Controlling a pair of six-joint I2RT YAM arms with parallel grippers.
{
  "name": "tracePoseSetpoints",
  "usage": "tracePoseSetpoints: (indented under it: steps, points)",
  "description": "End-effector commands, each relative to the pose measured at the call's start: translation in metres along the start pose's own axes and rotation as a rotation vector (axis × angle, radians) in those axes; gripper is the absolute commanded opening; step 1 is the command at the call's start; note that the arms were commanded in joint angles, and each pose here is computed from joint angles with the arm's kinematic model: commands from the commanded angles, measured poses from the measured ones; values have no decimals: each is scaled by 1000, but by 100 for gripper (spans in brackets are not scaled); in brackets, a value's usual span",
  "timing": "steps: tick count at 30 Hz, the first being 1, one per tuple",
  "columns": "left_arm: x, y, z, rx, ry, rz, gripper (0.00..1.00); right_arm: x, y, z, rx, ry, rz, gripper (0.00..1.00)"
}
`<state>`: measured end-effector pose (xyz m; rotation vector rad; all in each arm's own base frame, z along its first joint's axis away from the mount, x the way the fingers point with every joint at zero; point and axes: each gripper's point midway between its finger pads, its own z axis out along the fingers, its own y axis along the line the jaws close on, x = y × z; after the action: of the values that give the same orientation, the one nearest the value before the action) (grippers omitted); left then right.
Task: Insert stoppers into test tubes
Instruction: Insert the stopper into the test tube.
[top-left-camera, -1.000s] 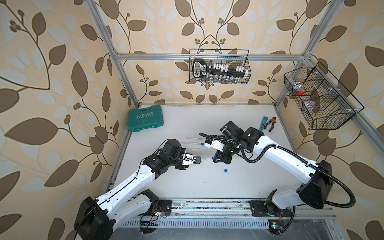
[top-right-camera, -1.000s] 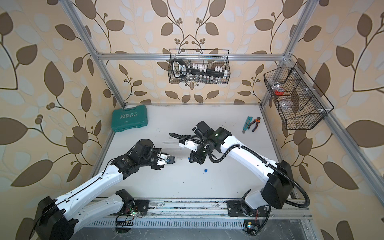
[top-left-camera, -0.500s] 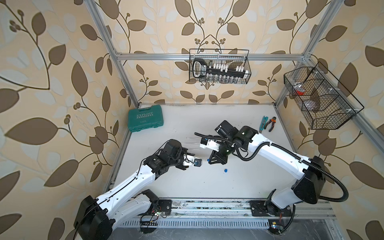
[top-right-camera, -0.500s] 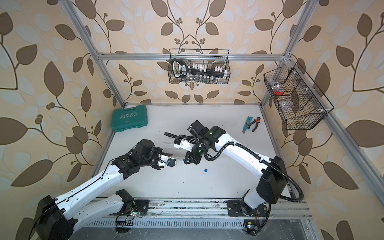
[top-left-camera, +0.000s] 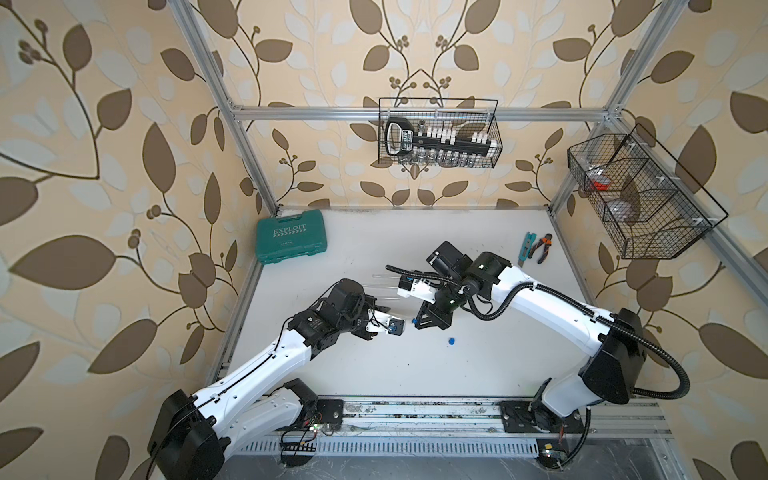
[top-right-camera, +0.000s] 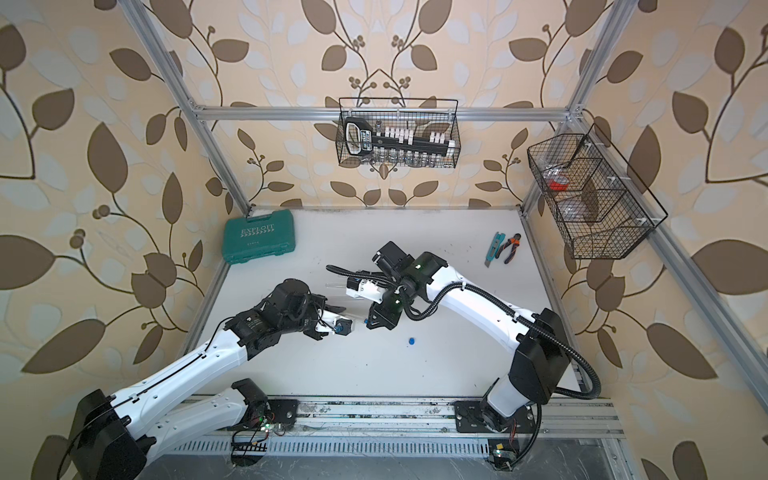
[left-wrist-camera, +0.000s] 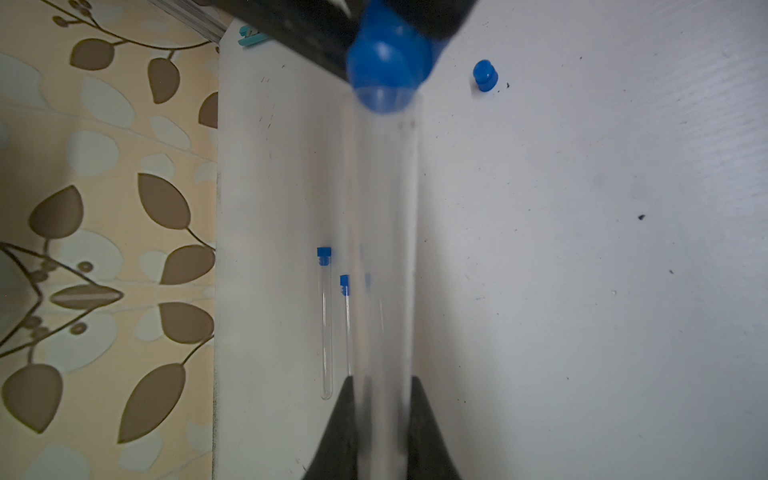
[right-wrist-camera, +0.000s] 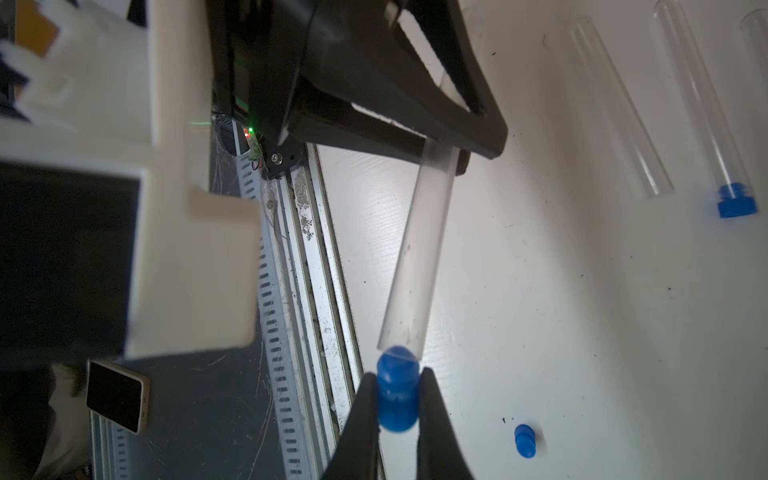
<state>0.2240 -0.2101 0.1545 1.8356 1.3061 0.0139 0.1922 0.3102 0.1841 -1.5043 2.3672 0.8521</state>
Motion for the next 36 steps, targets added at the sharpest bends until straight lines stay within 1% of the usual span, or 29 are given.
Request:
tracePoseSetpoints:
  steps: [1,6,12,15,18,20,25,27,32,36]
  points:
    - [-11,5,-1,-18,-38,34,0,-9,4,2,-20,-3,-12,11]
    - [-19,7,-2,-26,-50,83,0,-6,1,7,-20,37,10,10]
    - [-23,3,-2,-29,-17,221,0,-16,-7,9,0,73,71,7]
    - [-25,0,-3,-24,-17,282,0,-33,-9,4,5,41,91,5]
    - [-30,-4,-4,-7,-36,315,0,-57,-8,-2,0,-28,94,3]
    - [-35,-6,-5,-4,-63,317,0,-72,-8,-6,-5,-81,94,2]
    - [-58,-12,-11,2,-195,303,0,-111,-9,-12,-17,-242,84,1]
    - [-65,-16,-13,13,-233,307,0,-121,-7,-15,-36,-288,84,2]
    - [-79,-19,-16,30,-304,279,0,-131,-10,-15,-40,-335,98,1]
    - [-94,-14,-22,27,-381,201,0,-136,-11,-15,-50,-384,119,1]
